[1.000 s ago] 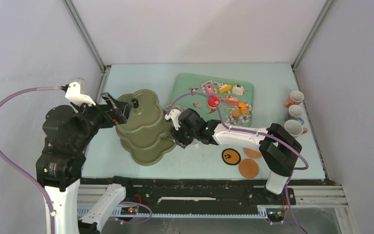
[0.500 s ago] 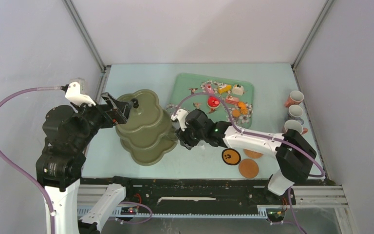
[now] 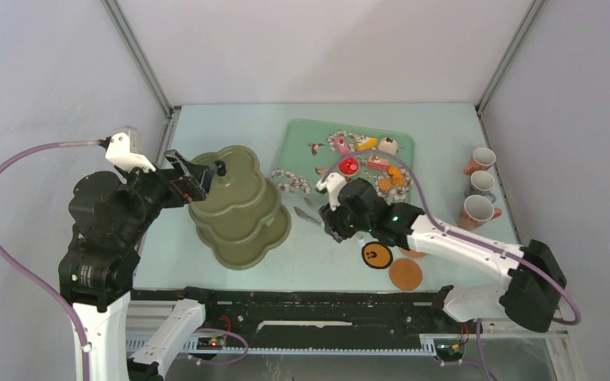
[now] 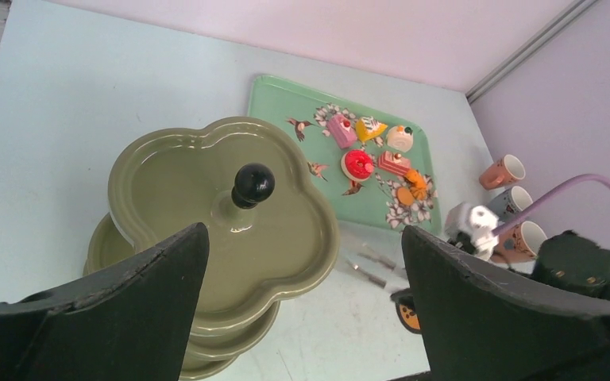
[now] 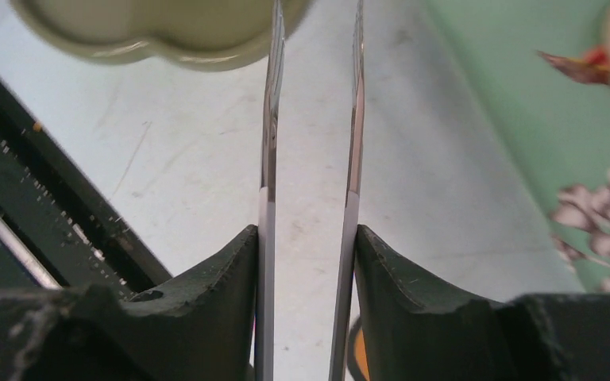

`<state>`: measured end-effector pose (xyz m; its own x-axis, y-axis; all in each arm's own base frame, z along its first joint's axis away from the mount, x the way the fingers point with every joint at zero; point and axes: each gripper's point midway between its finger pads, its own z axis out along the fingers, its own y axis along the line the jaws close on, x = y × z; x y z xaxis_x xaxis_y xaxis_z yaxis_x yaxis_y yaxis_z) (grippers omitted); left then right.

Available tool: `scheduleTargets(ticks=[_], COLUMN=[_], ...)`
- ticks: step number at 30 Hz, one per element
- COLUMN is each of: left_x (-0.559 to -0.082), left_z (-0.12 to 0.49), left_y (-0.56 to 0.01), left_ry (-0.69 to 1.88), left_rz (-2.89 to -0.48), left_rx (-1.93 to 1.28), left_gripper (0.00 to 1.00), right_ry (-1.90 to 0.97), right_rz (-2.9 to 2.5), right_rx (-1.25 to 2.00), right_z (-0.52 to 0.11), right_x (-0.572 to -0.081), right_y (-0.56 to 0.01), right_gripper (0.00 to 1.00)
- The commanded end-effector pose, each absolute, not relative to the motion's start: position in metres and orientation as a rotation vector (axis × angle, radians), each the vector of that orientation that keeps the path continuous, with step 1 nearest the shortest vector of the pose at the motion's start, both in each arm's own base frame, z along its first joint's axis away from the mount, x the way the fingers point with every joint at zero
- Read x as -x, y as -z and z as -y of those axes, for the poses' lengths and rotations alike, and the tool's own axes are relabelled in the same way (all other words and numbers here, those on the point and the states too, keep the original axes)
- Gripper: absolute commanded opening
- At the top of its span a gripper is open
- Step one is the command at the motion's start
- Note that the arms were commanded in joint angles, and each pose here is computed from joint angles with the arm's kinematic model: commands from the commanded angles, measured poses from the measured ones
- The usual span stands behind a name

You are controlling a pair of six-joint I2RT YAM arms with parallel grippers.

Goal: Serve the afternoon tea

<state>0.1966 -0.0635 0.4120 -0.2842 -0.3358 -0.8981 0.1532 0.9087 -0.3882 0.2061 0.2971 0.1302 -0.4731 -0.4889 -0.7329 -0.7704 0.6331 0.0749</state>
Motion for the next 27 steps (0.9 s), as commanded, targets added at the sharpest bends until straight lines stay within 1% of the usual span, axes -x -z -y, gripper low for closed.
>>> scheduleTargets(ticks=[1, 10, 18, 22, 27], left_x=[-0.199, -0.198, -0.198, -0.198, -0.199], left_z=[0.068, 0.07, 0.071, 0.07, 0.07], left_y=[-0.423, -0.425, -0.426, -0.423, -0.42], left_ry=[0.506, 0.514, 0.518, 0.512, 0.507], left_rz=[-1.753, -1.747, -1.747, -1.755, -1.766], left_rx=[0.117, 0.112, 0.106, 0.106, 0.104], left_gripper=[0.98, 0.98, 0.98, 0.98, 0.98], right_ry=[-0.434, -0.357, -0.257, -0.163, -0.131], right_rz=[-2.153, -2.159, -2.143, -2.151, -2.13], right_rx=[0.759, 0.396, 0.275, 0.32, 0.419], right_z=[-0.257, -0.168, -0.095, -0.066, -0.05], right_x=[-0.238, -0.313, -0.377, -0.4, -0.42], right_y=[-0.158, -0.186, -0.198, -0.196, -0.2], right_gripper=[0.47, 0.48, 0.48, 0.47, 0.48])
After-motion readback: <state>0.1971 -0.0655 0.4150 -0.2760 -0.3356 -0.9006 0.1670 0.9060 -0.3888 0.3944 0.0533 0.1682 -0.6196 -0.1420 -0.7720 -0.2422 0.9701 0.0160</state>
